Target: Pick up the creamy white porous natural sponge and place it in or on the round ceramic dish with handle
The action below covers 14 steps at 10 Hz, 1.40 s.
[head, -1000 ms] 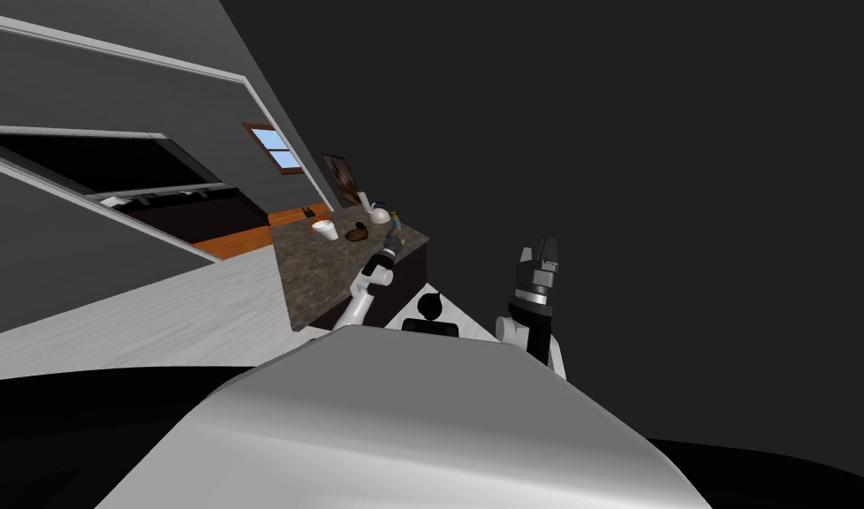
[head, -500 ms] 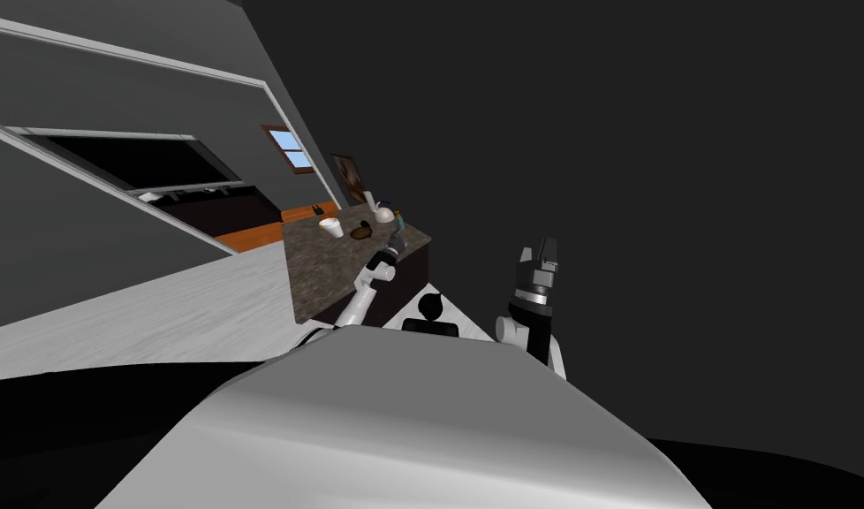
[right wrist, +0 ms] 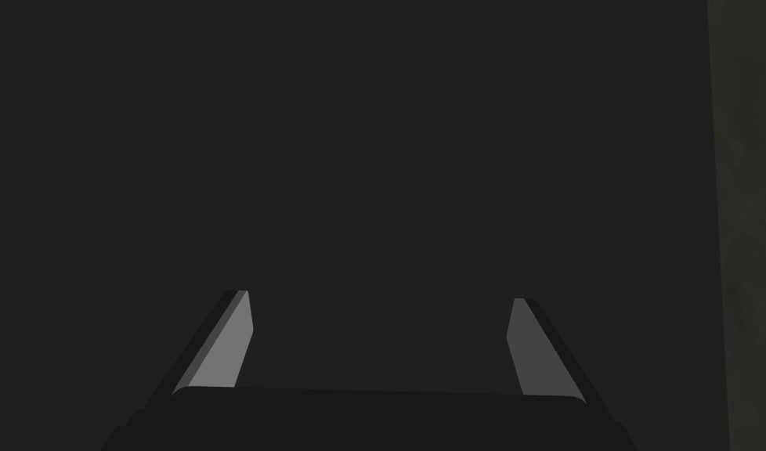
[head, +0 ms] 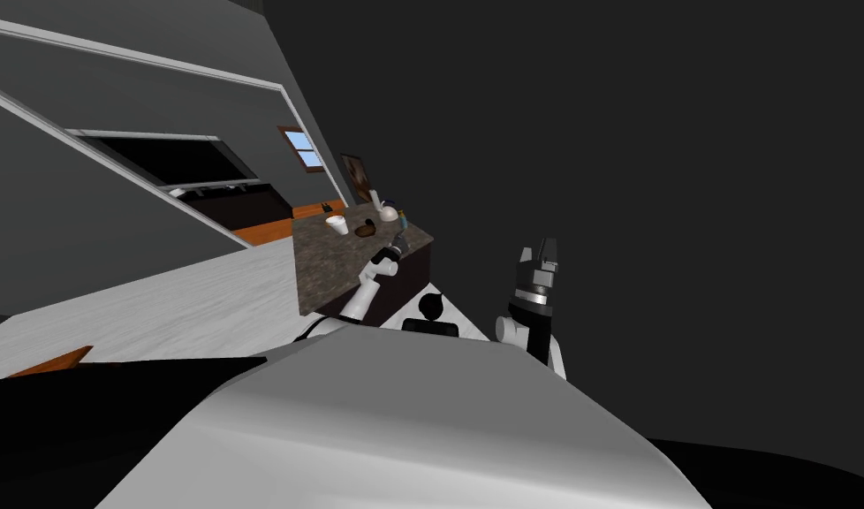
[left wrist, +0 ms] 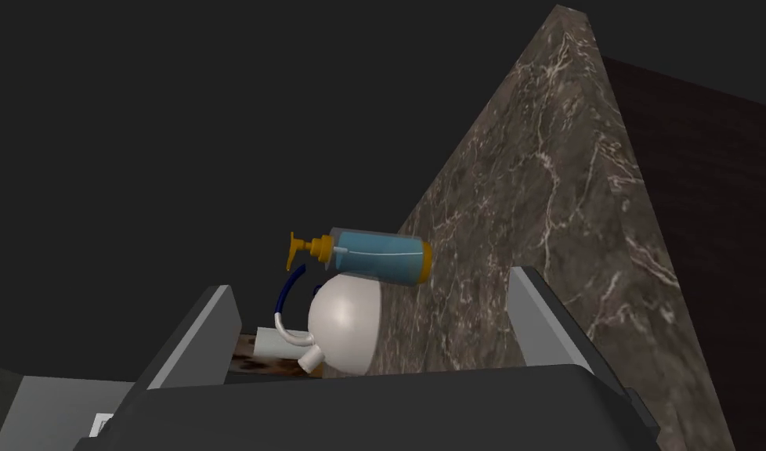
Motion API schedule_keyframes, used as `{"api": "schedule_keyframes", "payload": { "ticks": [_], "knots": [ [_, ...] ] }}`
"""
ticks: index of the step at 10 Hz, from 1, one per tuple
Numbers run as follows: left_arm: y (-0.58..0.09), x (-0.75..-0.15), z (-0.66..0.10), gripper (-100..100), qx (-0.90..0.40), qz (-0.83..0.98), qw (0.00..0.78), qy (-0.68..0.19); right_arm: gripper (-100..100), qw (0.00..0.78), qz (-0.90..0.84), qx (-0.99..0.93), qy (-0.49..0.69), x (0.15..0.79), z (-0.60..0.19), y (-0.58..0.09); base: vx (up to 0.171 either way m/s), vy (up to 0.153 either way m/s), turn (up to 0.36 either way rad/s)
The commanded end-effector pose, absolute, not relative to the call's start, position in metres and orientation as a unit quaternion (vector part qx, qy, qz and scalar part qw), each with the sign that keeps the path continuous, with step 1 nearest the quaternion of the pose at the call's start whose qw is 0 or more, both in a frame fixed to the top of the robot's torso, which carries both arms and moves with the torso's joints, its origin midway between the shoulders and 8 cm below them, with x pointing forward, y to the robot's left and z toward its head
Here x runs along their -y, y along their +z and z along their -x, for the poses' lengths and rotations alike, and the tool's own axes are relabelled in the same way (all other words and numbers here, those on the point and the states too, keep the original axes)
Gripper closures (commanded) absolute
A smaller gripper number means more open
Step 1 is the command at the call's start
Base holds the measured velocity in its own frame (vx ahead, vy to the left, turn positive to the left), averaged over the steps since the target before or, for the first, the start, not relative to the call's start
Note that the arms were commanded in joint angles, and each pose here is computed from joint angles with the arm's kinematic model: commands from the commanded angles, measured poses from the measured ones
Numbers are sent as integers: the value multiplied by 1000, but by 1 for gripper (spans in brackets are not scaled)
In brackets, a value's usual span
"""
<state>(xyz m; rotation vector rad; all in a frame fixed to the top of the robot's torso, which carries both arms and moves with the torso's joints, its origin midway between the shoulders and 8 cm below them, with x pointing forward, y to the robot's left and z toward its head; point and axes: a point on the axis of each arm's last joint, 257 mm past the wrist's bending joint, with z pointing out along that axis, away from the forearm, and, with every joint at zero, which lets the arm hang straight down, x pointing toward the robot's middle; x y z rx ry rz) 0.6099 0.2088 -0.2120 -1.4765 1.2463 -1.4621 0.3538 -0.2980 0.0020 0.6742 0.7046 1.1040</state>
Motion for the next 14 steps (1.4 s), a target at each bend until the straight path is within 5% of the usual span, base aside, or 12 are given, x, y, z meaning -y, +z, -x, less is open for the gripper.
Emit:
{"api": "schedule_keyframes", "payload": {
  "ticks": [1, 14],
  "knots": [
    [-226, -209, -612, -100, -486, 583, 340, -555, 0, 741, -307, -321, 503, 298, -354, 2, 3, -43, 68],
    [-302, -215, -646, -100, -512, 695, 226, -452, 0, 741, -307, -321, 503, 298, -354, 2, -3, -46, 110]
  ]
}}
